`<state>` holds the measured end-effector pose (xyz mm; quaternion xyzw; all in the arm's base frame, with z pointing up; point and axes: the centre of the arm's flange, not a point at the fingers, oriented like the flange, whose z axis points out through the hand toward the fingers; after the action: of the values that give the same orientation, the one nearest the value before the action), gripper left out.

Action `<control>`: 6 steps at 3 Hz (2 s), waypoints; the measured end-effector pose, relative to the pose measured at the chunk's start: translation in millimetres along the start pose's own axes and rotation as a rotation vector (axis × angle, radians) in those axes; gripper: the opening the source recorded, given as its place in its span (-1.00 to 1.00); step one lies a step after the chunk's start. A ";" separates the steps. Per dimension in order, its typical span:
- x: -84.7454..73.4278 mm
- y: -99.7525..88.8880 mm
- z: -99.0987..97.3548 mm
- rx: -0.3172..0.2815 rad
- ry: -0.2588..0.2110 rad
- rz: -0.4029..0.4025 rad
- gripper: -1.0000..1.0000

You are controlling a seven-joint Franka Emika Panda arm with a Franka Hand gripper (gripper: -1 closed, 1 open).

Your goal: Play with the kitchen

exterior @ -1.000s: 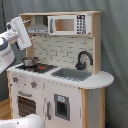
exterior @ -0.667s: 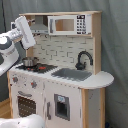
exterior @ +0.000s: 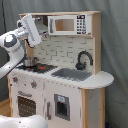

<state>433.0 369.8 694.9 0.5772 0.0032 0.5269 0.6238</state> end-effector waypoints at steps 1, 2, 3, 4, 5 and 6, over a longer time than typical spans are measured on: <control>-2.2 -15.5 15.4 -0.016 -0.052 0.046 1.00; 14.4 -25.1 9.9 0.004 -0.048 0.073 1.00; 32.5 -31.3 -8.4 0.017 -0.035 0.096 1.00; 34.1 -31.9 -9.7 0.019 -0.033 0.098 1.00; 35.5 -32.6 -10.7 0.021 -0.032 0.101 -1.00; 40.6 -43.0 2.3 0.035 -0.043 0.122 -1.00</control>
<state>480.6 404.5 689.0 0.5983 -0.0361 0.5512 0.5804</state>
